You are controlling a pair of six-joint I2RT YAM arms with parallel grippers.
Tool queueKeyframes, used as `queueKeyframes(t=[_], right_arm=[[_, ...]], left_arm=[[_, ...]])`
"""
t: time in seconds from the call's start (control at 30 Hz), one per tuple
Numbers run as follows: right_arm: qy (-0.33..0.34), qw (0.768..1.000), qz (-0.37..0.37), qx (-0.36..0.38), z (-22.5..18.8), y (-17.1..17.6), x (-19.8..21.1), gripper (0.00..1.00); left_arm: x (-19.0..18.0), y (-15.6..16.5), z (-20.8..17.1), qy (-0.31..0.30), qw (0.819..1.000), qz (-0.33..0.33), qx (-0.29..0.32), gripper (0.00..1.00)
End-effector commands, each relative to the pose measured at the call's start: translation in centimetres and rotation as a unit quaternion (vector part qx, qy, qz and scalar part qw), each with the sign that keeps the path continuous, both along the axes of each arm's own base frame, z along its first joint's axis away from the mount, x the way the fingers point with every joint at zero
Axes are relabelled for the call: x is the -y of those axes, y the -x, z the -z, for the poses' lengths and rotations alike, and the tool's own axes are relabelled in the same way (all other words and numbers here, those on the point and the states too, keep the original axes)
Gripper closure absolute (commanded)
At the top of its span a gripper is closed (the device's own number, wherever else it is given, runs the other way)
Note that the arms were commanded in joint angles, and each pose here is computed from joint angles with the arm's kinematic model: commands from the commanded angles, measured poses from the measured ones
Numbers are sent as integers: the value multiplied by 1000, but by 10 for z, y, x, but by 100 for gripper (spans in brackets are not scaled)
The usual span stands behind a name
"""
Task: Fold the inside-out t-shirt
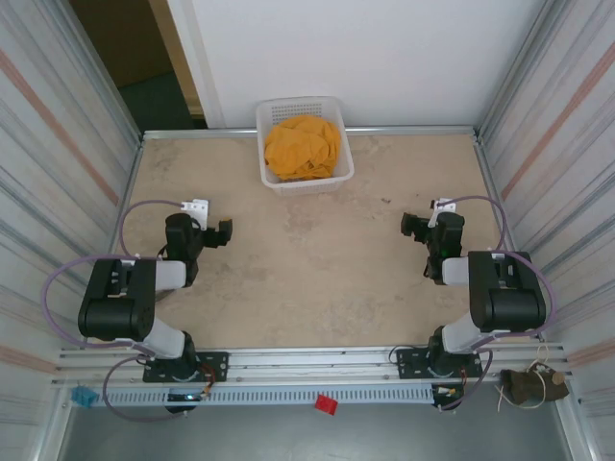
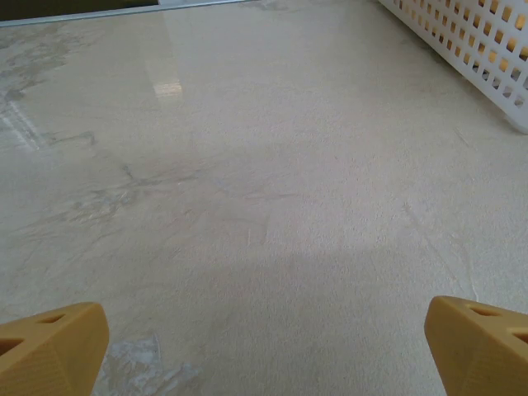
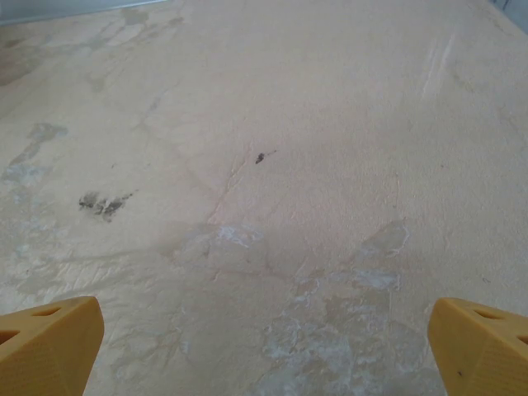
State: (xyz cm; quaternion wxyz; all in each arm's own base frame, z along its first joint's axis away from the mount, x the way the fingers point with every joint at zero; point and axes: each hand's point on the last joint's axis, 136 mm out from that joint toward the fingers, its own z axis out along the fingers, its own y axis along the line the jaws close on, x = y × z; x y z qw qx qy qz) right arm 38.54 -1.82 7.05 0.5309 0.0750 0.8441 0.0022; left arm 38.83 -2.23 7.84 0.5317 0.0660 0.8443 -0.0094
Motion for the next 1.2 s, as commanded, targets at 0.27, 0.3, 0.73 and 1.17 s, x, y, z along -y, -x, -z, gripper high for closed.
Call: queueKeyframes(t=[0.27,0.3,0.73,1.17], right_arm=[[7,1000,0,15,-10,-9,5,1],[8,1000,1,14,-10,-9,5,1],[7,1000,0,15,-10,-9,5,1],[-62,981,184,-3,-132,1,44,1]], left_arm=[[-7,-9,-11,6,1000,-14,20,1],[-7,-9,-11,6,1000,-14,20,1],[-7,-8,-12,7,1000,-13,22,1],[-12,-33,-105,43,995,-85,-18,1]])
